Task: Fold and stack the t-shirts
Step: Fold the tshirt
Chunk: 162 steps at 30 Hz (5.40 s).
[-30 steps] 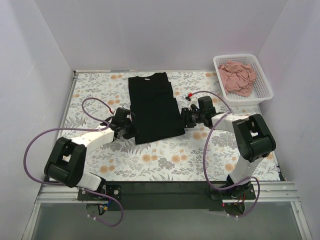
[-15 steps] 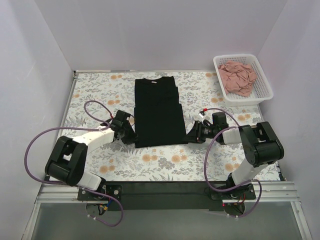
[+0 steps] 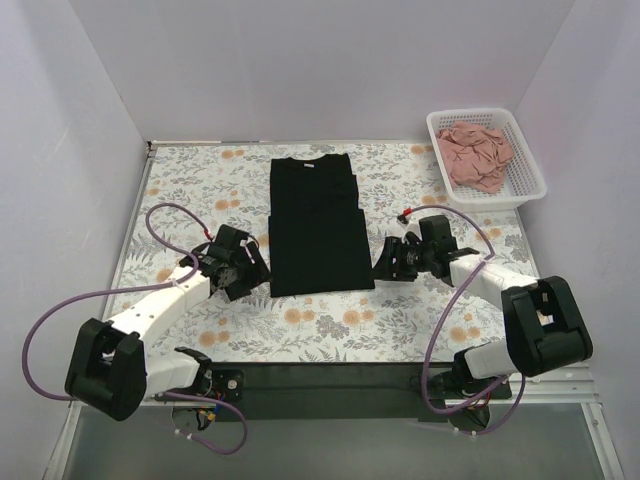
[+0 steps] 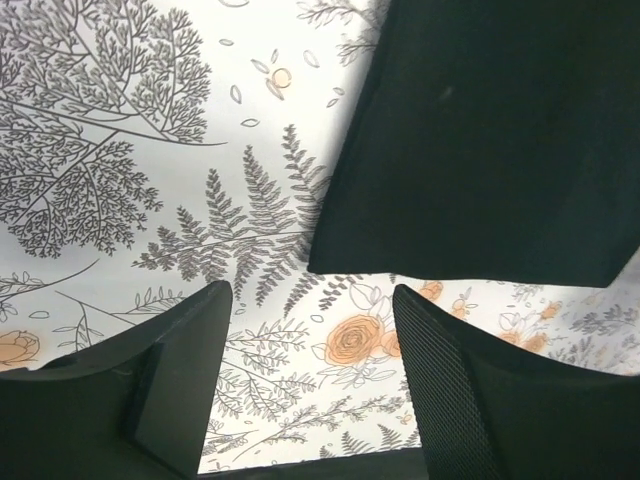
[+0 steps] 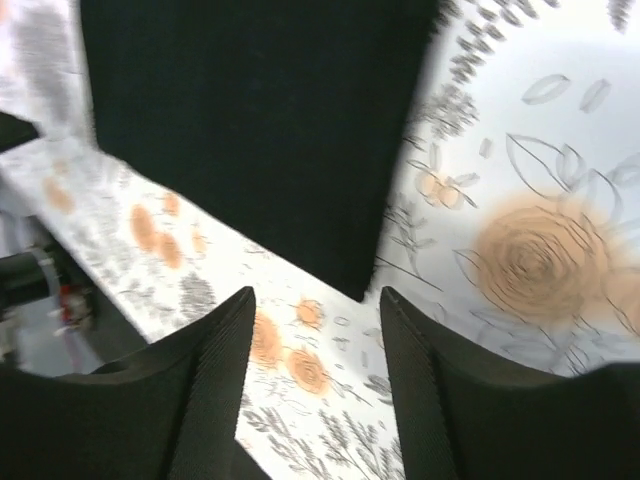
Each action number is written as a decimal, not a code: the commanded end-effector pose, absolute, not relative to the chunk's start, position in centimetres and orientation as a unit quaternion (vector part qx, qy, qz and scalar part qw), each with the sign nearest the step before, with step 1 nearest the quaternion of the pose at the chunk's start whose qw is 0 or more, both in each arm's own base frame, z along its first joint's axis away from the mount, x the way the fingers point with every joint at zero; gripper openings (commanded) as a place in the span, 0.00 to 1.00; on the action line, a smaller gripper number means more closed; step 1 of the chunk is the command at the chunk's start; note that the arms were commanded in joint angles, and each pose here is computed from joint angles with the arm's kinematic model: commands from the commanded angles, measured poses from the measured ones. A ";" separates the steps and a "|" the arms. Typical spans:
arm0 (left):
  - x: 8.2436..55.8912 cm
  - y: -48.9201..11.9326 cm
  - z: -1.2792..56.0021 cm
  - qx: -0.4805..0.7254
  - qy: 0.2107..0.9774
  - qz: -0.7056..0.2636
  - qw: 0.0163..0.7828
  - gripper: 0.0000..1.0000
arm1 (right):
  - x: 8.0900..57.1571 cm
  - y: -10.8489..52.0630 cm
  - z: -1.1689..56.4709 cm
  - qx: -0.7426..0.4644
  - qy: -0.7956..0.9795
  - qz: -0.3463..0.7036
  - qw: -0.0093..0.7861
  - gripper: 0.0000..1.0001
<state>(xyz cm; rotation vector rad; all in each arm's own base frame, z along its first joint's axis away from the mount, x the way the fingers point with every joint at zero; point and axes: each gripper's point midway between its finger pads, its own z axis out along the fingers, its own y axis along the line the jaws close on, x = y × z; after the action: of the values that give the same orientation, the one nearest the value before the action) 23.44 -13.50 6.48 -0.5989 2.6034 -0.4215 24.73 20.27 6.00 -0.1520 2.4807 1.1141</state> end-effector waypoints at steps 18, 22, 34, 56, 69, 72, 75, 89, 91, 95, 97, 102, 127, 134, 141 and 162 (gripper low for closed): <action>23.3 -15.4 1.5 -0.141 0.974 -0.003 0.180 0.61 | 23.7 18.4 4.1 -0.125 0.961 0.140 0.202 0.66; 22.2 -15.1 -0.1 -0.131 0.979 0.030 0.153 0.57 | 24.1 18.9 4.2 -0.131 0.962 0.126 0.203 0.66; 19.6 -15.8 -1.2 -0.107 0.987 0.024 0.116 0.03 | 24.8 20.9 3.3 -0.145 0.969 0.106 0.168 0.66; 17.9 -15.8 0.2 -0.112 0.988 -0.013 0.110 0.00 | 21.1 17.7 -1.4 -0.162 0.985 0.009 0.064 0.44; 17.2 -16.3 0.5 -0.114 0.988 -0.032 0.098 0.00 | 17.2 16.1 -2.7 -0.183 0.983 0.013 0.004 0.01; 16.0 -16.2 1.1 -0.119 0.988 -0.033 0.091 0.00 | 15.4 16.9 -1.6 -0.193 0.979 0.058 -0.013 0.01; 13.7 -16.7 2.4 -0.124 0.988 -0.049 0.079 0.00 | 12.6 15.8 -0.3 -0.203 0.977 0.061 -0.036 0.01; 8.1 -19.7 8.8 -0.100 0.987 -0.117 0.054 0.00 | 10.4 16.4 7.4 -0.220 0.965 0.139 -0.019 0.01; 11.7 -19.0 8.8 -0.100 0.986 -0.093 0.095 0.00 | 12.8 17.4 8.0 -0.223 0.965 0.140 -0.006 0.01; 17.3 -19.1 11.2 -0.105 0.975 -0.119 0.152 0.00 | 17.2 19.6 10.4 -0.228 0.963 0.140 0.045 0.01; 19.9 -19.0 13.1 -0.106 0.970 -0.118 0.185 0.00 | 19.4 20.5 12.0 -0.231 0.958 0.151 0.076 0.01; 23.4 -18.7 15.6 -0.103 0.962 -0.112 0.228 0.00 | 23.2 21.4 13.6 -0.224 0.956 0.158 0.107 0.01; 39.7 -18.8 17.7 -0.107 0.926 -0.138 0.334 0.00 | 39.9 22.6 17.1 -0.175 0.946 0.139 0.233 0.01; 44.6 -18.7 14.0 -0.117 0.925 -0.121 0.340 0.00 | 44.7 22.7 14.4 -0.149 0.943 0.149 0.258 0.01; 47.5 -17.5 10.2 -0.141 0.922 -0.110 0.345 0.00 | 47.4 22.8 10.1 -0.149 0.940 0.157 0.262 0.01; 46.4 -15.7 13.5 -0.189 0.887 -0.130 0.401 0.00 | 48.6 23.5 12.8 -0.156 0.907 0.188 0.344 0.01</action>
<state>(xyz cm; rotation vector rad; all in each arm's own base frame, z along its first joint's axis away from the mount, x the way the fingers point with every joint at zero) 45.58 -16.63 8.00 -0.4451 2.3890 -0.2924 46.74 23.37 7.45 -0.4122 2.5209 0.4772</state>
